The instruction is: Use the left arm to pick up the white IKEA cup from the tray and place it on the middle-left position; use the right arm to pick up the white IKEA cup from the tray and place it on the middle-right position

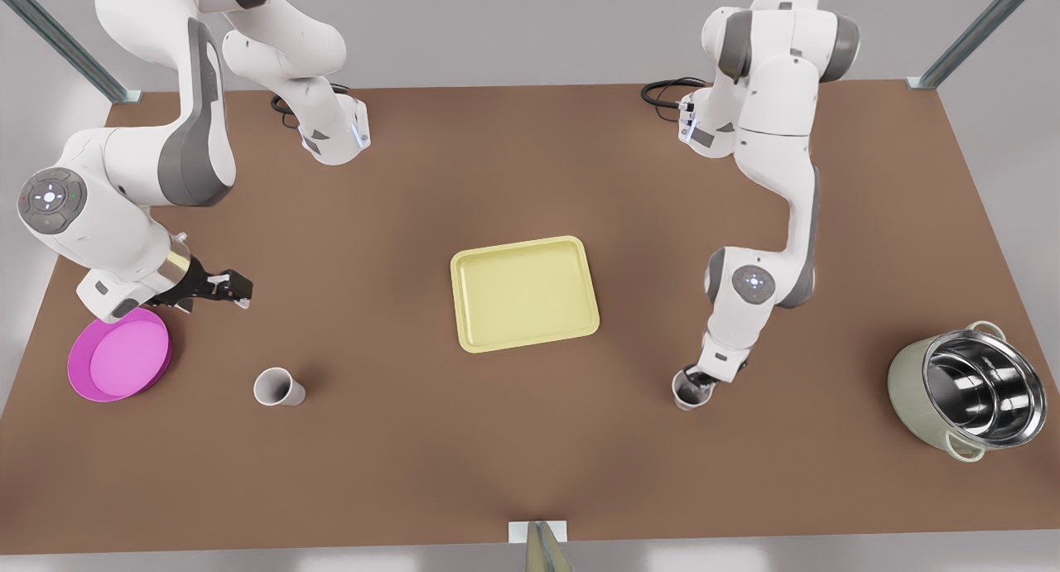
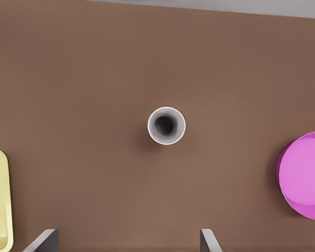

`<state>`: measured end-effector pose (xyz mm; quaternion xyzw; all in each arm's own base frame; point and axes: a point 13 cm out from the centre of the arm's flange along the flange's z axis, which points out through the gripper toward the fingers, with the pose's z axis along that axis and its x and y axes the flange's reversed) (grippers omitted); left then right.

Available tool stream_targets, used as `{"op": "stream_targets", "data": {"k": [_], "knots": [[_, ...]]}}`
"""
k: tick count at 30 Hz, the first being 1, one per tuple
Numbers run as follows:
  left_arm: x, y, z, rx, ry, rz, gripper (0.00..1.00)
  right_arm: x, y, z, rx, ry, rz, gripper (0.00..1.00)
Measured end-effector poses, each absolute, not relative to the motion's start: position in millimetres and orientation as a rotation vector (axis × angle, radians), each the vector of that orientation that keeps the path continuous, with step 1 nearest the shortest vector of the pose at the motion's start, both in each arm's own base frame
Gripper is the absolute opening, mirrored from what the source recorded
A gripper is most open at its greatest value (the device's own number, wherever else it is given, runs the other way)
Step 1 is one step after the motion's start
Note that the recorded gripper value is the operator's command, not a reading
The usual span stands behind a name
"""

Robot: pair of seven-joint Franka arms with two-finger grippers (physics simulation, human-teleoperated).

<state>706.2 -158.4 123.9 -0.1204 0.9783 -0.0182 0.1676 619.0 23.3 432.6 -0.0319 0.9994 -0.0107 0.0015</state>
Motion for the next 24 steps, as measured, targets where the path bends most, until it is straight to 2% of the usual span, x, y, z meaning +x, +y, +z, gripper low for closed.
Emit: {"op": "stream_targets", "data": {"k": [3,4,5,13,15,16,17,18,19,24], "knots": [[710.1,-162.2,120.4,-0.341,2.770,-0.083,0.18,619.2,23.3,433.0,-0.095,3.136,-0.034,1.00],[711.1,-162.7,120.2,-0.337,2.766,-0.088,0.26,619.4,23.0,433.7,-0.093,3.134,-0.035,1.00],[713.9,-163.9,122.6,-0.333,2.759,-0.098,1.00,620.5,22.4,436.4,-0.089,3.128,-0.035,1.00],[723.2,-167.4,142.4,-0.262,2.732,-0.122,1.00,626.1,23.1,450.3,-0.081,3.096,-0.034,1.00],[727.5,-165.9,198.1,-0.237,2.709,-0.149,1.00,627.0,25.0,452.5,-0.083,3.091,-0.034,1.00],[729.8,-167.7,254.4,-0.195,2.686,-0.161,1.00,627.3,25.0,453.2,-0.082,3.089,-0.034,1.00],[735.7,-172.4,349.0,-0.145,2.641,-0.183,1.00,627.5,24.4,453.6,-0.079,3.088,-0.034,1.00],[718.3,-168.3,424.2,-0.108,2.640,-0.193,1.00,627.7,23.1,454.6,-0.074,3.086,-0.035,1.00],[683.1,-154.5,445.6,-0.087,2.696,-0.186,1.00,628.2,20.8,457.3,-0.067,3.081,-0.035,1.00],[649.1,-147.1,445.8,0.014,2.912,-0.096,1.00,628.0,10.6,478.4,-0.038,3.054,-0.039,1.00]]}}
